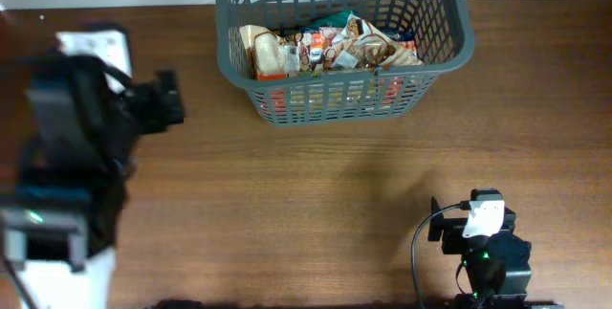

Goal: Pack container

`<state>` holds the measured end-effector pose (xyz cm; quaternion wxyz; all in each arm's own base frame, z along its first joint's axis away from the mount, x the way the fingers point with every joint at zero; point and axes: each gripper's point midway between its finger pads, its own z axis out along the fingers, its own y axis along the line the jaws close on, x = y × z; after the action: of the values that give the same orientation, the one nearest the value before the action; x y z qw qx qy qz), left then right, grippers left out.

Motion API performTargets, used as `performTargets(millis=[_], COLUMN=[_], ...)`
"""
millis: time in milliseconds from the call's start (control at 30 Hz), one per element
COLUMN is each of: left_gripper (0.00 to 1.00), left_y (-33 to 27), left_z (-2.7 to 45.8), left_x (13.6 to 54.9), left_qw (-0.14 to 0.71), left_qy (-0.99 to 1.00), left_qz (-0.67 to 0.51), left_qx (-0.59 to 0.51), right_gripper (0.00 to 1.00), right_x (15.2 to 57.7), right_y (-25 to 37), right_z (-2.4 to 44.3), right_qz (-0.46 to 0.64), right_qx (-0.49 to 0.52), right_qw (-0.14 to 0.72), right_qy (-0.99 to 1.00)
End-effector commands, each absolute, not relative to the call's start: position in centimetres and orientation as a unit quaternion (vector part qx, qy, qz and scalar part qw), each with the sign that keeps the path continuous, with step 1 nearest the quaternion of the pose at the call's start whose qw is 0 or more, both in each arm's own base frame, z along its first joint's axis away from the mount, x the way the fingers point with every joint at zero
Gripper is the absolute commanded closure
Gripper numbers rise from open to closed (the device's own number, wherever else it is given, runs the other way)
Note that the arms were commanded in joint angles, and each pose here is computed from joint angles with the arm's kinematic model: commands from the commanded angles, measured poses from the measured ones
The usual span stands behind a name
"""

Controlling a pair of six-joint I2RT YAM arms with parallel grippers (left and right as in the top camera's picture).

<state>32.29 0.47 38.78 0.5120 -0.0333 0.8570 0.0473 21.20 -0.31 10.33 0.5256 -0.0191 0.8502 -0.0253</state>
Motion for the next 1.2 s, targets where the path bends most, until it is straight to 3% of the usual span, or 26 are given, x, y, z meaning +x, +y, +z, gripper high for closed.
performTargets(millis=[0, 133, 333, 700, 1167], left_gripper=[0.01, 0.01, 0.01, 0.01, 0.01], left_y=[-2.0, -2.5, -1.8, -0.2, 1.9], left_z=[37.9, 38.3, 34.9, 25.5, 21.8], left_x=[31.6, 30.9, 28.1, 25.0, 24.1], left_qw=[0.571, 0.682, 0.747, 0.755, 0.765], left_qy=[0.821, 0.731, 0.664, 0.653, 0.639], left_qz=[0.010, -0.016, -0.027, -0.011, 0.018], left_qx=[-0.010, -0.017, -0.030, -0.050, -0.078], right_gripper=[0.01, 0.01, 0.01, 0.01, 0.01], right_x=[21.2, 21.2, 21.2, 21.2, 21.2], right_y=[-0.3, -0.3, -0.3, -0.3, -0.3], right_z=[10.2, 10.2, 10.2, 10.2, 10.2], right_qz=[-0.023, -0.023, -0.023, -0.023, -0.023], right_qx=[-0.016, -0.016, -0.016, -0.016, -0.016], right_qw=[0.527, 0.527, 0.527, 0.527, 0.527], right_qy=[0.850, 0.850, 0.850, 0.850, 0.850])
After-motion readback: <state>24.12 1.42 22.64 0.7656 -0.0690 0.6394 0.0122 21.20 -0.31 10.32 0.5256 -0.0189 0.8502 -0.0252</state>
